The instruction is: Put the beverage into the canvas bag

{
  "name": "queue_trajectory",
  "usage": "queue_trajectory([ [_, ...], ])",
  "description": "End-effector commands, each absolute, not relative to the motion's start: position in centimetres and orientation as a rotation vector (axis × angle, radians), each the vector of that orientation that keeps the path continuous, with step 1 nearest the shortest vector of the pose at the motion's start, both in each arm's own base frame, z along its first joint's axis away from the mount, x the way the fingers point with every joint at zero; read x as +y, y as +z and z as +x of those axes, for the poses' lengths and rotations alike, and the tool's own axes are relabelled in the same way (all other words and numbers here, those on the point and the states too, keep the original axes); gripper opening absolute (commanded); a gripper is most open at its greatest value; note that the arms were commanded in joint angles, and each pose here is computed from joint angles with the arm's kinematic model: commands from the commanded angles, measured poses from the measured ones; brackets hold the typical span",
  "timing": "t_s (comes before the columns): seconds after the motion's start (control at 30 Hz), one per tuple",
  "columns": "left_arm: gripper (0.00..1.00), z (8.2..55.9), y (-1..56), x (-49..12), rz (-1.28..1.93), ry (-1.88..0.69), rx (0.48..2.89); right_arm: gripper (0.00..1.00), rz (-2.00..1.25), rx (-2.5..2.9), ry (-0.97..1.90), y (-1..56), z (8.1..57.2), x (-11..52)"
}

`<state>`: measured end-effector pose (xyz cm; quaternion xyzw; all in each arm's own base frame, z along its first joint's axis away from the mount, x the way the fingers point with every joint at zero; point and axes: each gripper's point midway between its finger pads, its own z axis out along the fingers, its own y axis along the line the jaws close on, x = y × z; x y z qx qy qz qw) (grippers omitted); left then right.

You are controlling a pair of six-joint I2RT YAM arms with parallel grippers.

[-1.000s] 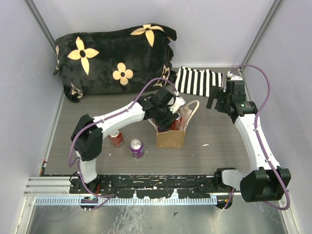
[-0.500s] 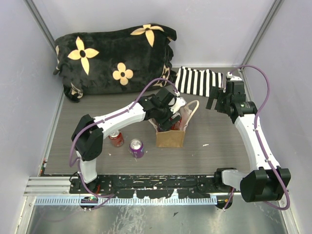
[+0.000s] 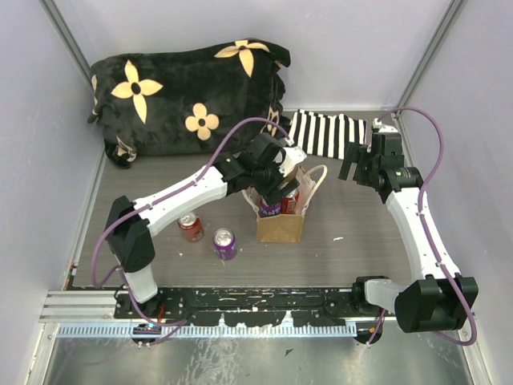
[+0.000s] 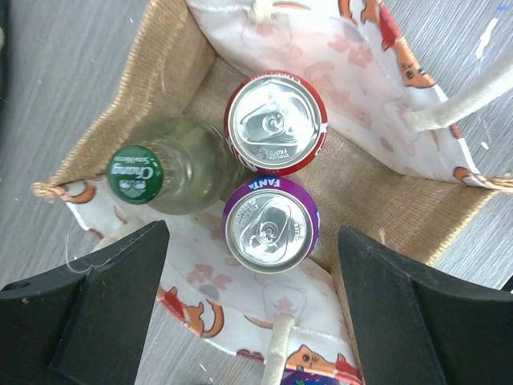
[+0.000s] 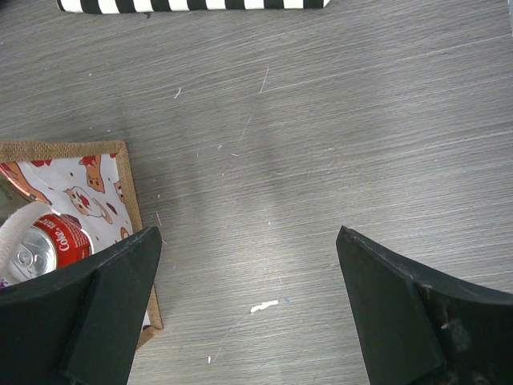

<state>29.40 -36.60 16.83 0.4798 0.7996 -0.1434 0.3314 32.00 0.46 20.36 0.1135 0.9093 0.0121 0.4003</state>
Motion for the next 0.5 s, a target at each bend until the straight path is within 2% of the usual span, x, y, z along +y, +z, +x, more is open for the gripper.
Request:
queue_trajectory([
  [0.0,0.93,29.3,22.2,-37.4,1.195,-0.442,1.972,0.97,0.279,2.223,0.048,22.6,32.8,0.4],
  [0.13,0.94,29.5,25.9,-36.7,1.141,-0.441,1.904,0.97,0.277,2.223,0.048,22.9,32.9,0.4],
  [0.23,0.95,30.1,29.1,-33.9,1.08,-0.418,1.887,0.97,0.274,2.22,0.051,23.3,33.1,0.5],
  [0.37,0.97,31.7,30.9,-27.6,0.951,-0.36,1.974,0.97,0.273,2.21,0.058,23.9,33.3,0.6],
  [0.47,0.99,32.2,29.3,-21.8,0.914,-0.269,2.117,0.97,0.269,2.211,0.074,23.9,33.4,0.8],
])
